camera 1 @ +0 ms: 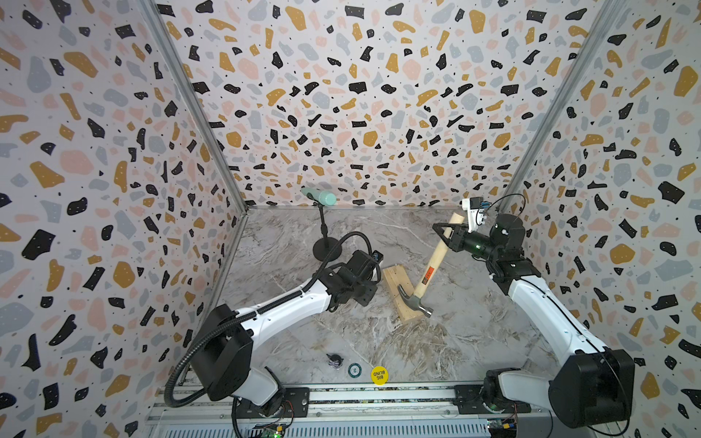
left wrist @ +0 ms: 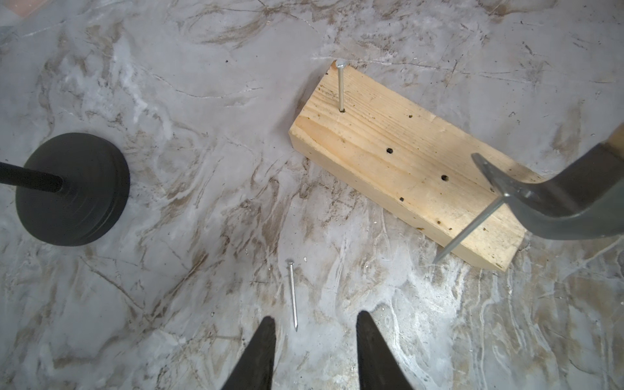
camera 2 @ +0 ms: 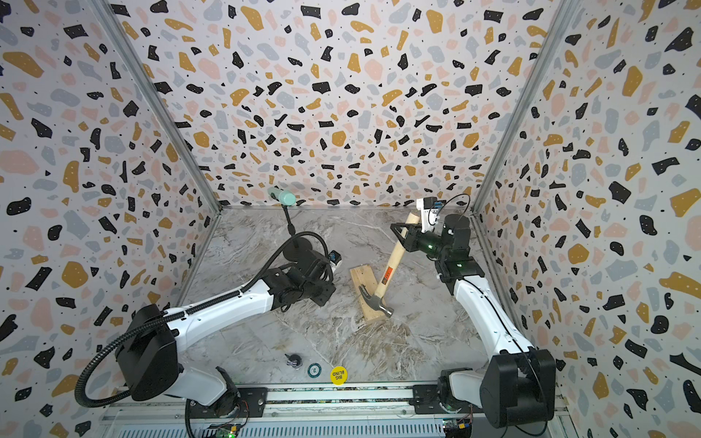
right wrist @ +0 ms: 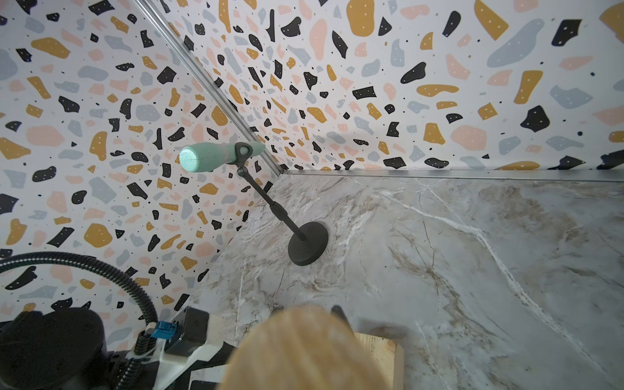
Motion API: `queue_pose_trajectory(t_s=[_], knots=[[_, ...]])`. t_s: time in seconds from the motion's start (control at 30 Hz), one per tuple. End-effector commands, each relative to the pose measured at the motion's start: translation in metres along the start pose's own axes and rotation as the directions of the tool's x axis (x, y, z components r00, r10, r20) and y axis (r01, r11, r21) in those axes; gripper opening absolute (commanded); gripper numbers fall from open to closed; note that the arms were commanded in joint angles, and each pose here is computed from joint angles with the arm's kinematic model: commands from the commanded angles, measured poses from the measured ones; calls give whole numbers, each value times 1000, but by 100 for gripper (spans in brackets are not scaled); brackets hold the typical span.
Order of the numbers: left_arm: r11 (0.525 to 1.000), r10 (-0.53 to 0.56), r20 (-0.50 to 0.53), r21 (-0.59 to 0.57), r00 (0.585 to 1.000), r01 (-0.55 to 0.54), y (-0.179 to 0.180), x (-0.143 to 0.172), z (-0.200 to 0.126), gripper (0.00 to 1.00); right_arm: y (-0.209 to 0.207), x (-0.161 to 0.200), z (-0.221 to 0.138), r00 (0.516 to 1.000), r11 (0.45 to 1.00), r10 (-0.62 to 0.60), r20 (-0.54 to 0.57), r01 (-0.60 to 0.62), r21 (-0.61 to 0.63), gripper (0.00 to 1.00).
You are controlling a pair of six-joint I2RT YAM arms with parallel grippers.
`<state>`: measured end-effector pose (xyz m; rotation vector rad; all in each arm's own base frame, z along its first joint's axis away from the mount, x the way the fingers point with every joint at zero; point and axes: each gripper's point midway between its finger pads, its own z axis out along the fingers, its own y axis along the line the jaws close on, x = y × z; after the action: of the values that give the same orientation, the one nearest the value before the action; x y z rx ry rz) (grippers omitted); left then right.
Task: Use a claw hammer to pull out a nail
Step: Pick up the nail with the hammer.
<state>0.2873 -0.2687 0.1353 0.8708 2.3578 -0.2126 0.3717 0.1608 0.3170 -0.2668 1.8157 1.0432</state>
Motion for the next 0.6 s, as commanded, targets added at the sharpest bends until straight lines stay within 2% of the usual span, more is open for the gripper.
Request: queue_pose_trajectory(t_s=[0.0,0.57], knots=[[1000,24,2,12,1000,-24,-4,3,0,36,44,-38,-12,996,988,-17,82,30,-155,0],[986,84,32,141,996,-88,-40,0,-6,34,41,-31,5,999,976,29,35,-20,-218,0]])
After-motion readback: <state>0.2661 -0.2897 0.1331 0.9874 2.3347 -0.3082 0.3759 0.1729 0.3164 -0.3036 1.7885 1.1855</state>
